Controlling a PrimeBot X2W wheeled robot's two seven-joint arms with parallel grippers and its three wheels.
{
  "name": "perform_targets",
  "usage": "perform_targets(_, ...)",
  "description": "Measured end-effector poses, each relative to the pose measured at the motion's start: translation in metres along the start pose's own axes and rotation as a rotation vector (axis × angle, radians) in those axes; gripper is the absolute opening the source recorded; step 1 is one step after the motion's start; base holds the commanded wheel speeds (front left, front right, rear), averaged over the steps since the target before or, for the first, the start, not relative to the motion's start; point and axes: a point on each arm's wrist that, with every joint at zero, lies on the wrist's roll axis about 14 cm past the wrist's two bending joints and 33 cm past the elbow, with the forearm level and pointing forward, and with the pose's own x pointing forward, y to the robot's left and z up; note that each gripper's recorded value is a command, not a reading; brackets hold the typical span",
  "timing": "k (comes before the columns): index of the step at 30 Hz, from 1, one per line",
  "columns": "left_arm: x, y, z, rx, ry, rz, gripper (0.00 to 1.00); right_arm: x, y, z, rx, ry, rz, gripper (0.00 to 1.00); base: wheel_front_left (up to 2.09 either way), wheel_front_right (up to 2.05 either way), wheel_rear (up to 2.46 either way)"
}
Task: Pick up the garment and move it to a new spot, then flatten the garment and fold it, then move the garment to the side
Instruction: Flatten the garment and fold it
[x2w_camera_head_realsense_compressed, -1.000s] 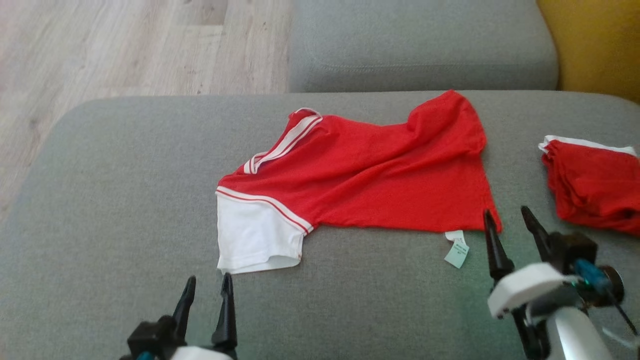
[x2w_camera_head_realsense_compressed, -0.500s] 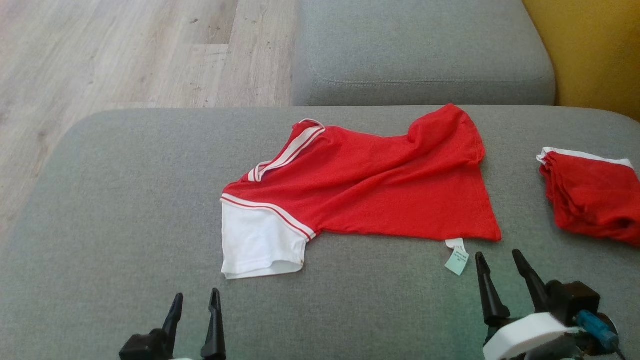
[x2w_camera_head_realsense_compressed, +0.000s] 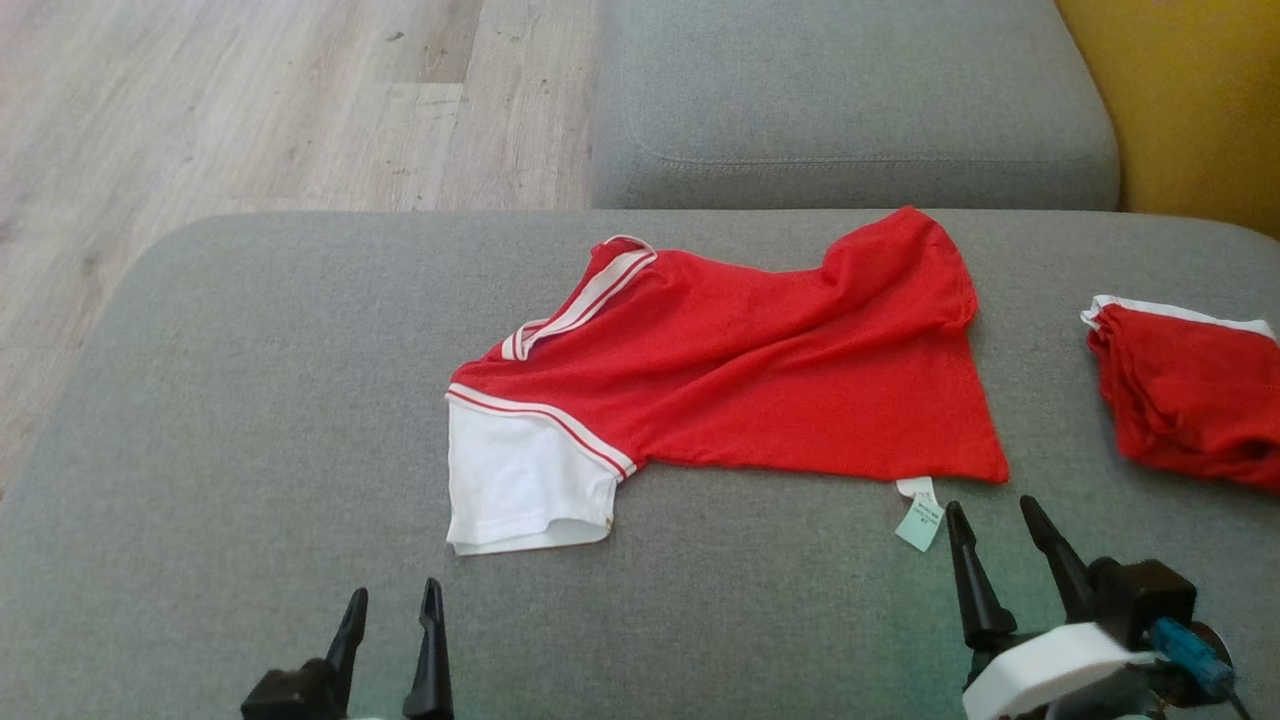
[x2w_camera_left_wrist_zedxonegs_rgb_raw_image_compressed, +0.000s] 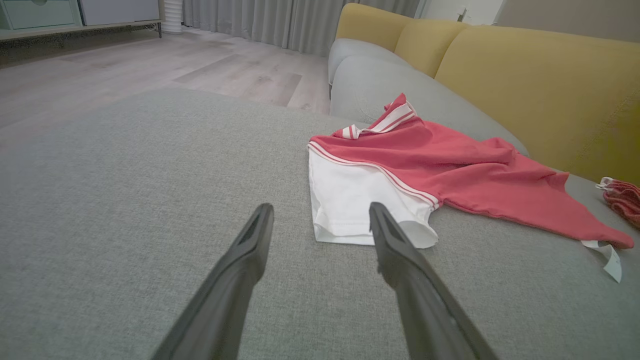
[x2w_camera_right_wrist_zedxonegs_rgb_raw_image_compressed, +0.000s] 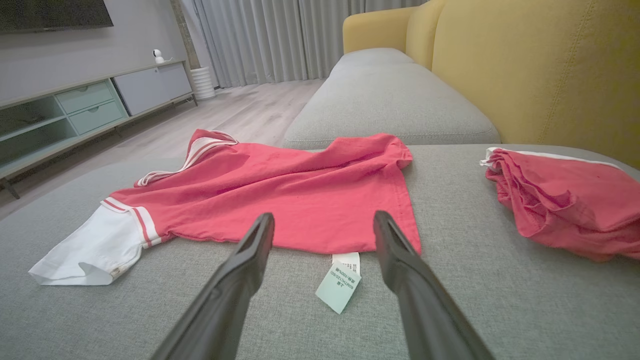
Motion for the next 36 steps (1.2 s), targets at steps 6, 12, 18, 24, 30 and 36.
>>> perform_targets(6, 0.001, 0.000, -0.003, 0.004, 0.018, -0.001, 1.00, 0.002, 0.001, -0.002, 0.001, 0.011, 0.004, 1.00, 0.00, 0.00, 0.00)
perform_targets(12, 0.018, -0.001, 0.001, 0.030, 0.056, -0.013, 1.00, 0.004, 0.001, -0.007, 0.003, 0.028, 0.006, 1.00, 0.00, 0.00, 0.00)
perform_targets(18, 0.051, -0.002, 0.001, 0.035, 0.134, -0.012, 1.00, 0.006, -0.003, -0.014, 0.004, 0.057, -0.005, 1.00, 0.00, 0.00, 0.00)
perform_targets(24, 0.075, -0.002, -0.028, 0.019, 0.284, 0.010, 1.00, 0.015, -0.013, -0.017, -0.004, 0.080, -0.031, 1.00, 0.00, 0.00, 0.00)
perform_targets(30, 0.093, -0.004, -0.050, 0.023, 0.375, 0.002, 1.00, 0.022, -0.028, -0.020, -0.006, 0.092, -0.072, 1.00, 0.00, 0.00, 0.00)
perform_targets(36, 0.097, -0.007, -0.061, 0.016, 0.434, -0.003, 0.00, 0.022, -0.050, -0.034, -0.018, 0.157, -0.134, 1.00, 0.00, 0.00, 0.00)
